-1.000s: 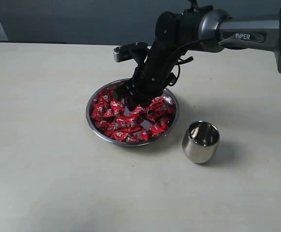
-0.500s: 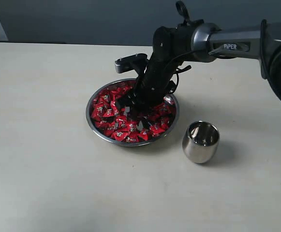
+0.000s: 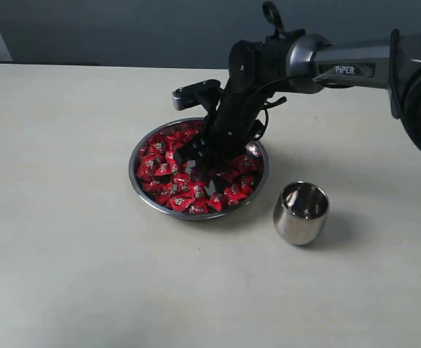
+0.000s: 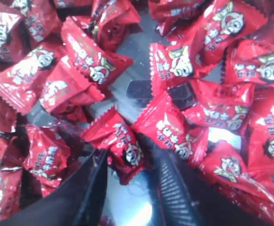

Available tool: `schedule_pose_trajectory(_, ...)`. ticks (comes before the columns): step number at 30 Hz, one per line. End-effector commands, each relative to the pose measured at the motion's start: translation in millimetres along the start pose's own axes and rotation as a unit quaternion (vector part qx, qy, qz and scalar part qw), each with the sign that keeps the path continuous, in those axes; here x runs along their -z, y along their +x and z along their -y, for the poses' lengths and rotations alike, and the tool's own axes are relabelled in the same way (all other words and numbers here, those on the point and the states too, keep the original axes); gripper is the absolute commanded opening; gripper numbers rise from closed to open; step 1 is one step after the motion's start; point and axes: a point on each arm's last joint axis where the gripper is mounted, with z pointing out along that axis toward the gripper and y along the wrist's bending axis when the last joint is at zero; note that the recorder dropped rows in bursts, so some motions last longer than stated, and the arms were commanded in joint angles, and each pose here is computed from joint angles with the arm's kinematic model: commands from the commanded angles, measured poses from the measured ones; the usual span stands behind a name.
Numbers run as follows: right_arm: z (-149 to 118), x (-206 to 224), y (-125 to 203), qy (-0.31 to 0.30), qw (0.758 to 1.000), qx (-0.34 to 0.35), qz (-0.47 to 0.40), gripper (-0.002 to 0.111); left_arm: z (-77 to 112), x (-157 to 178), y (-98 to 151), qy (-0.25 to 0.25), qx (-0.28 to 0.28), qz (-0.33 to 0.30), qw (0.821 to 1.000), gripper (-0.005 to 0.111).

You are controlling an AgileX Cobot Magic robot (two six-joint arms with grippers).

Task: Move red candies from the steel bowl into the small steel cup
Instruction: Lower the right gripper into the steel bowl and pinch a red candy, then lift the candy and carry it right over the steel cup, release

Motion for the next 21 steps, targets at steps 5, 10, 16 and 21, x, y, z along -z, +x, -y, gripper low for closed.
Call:
schedule_pose_trajectory(5, 0, 2, -2, 0.008, 1.0, 0.011, 0.009, 0.037, 0.0, 0, 1, 0.0, 0.001, 0.003, 1.0, 0.002)
schedule_pose_trajectory(10, 0, 2, -2, 0.007, 1.0, 0.01, 0.008, 0.029, 0.0, 0, 1, 0.0, 0.001, 0.003, 1.0, 0.002)
schedule_pose_trajectory(16, -1, 2, -2, 0.003, 1.0, 0.007, 0.006, -0.001, 0.0, 0, 1, 0.0, 0.001, 0.003, 1.0, 0.002)
schedule_pose_trajectory(21, -6, 30, -8, 0.005, 0.999, 0.013, 0.034, -0.001, 0.0, 0, 1, 0.0, 0.001, 0.003, 1.0, 0.002)
